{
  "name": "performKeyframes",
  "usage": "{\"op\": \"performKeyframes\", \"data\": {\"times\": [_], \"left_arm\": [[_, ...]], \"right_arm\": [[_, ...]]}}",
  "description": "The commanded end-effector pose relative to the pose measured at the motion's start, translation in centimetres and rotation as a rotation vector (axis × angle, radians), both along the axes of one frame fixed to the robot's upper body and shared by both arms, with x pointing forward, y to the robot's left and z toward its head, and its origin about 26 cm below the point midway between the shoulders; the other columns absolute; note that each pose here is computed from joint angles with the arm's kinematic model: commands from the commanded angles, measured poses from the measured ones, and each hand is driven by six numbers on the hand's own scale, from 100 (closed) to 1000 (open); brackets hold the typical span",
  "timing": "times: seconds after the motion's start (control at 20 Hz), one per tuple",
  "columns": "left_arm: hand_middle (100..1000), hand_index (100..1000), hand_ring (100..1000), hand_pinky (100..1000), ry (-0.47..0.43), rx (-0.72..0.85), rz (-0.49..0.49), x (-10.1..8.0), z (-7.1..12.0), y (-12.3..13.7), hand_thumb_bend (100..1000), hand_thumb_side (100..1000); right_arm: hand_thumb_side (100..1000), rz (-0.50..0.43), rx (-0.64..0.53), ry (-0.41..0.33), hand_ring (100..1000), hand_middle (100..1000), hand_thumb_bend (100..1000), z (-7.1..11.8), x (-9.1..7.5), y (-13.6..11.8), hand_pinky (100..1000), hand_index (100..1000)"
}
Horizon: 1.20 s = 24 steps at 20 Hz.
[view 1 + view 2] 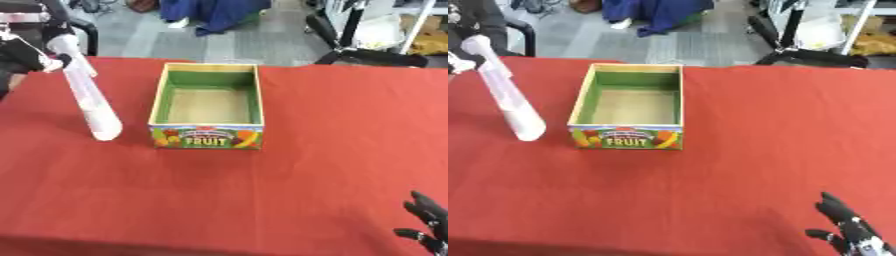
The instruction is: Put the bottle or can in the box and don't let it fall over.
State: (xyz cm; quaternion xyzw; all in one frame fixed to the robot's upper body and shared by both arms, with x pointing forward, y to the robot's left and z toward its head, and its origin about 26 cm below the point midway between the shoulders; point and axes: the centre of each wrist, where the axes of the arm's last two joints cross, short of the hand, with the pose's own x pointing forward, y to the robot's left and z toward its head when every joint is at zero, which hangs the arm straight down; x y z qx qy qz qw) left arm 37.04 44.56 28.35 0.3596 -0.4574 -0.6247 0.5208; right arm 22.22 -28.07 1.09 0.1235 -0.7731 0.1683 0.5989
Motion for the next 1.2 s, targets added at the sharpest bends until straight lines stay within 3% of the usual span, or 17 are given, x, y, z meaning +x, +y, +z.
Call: {"op": "performKeyframes", "data": {"times": [0.05,0.3,0.5,1.2], "left_arm": [[537,711,670,763,-0.053,0.011,0.008,-0.6,2.0,0.4,100,197],[372,548,518,654,-0.099,-0.017,0.015,-0.5,2.2,0.4,100,255],[280,464,449,583,-0.137,-0.034,0.011,-0.5,2.4,0.2,100,293],[244,434,435,565,-0.272,-0.062,-0.033,-0.4,4.5,-0.7,100,301]], "right_arm": [[854,-0.002,-0.023,-0.017,1000,1000,100,0.5,0.2,-0.5,738,900],[854,-0.001,-0.023,-0.017,1000,1000,100,0.5,0.2,-0.4,738,900],[854,-0.001,-0.023,-0.017,1000,1000,100,0.5,0.2,-0.4,738,900],[852,-0.003,-0.024,-0.015,1000,1000,100,0.5,0.2,-0.5,738,900]]}}
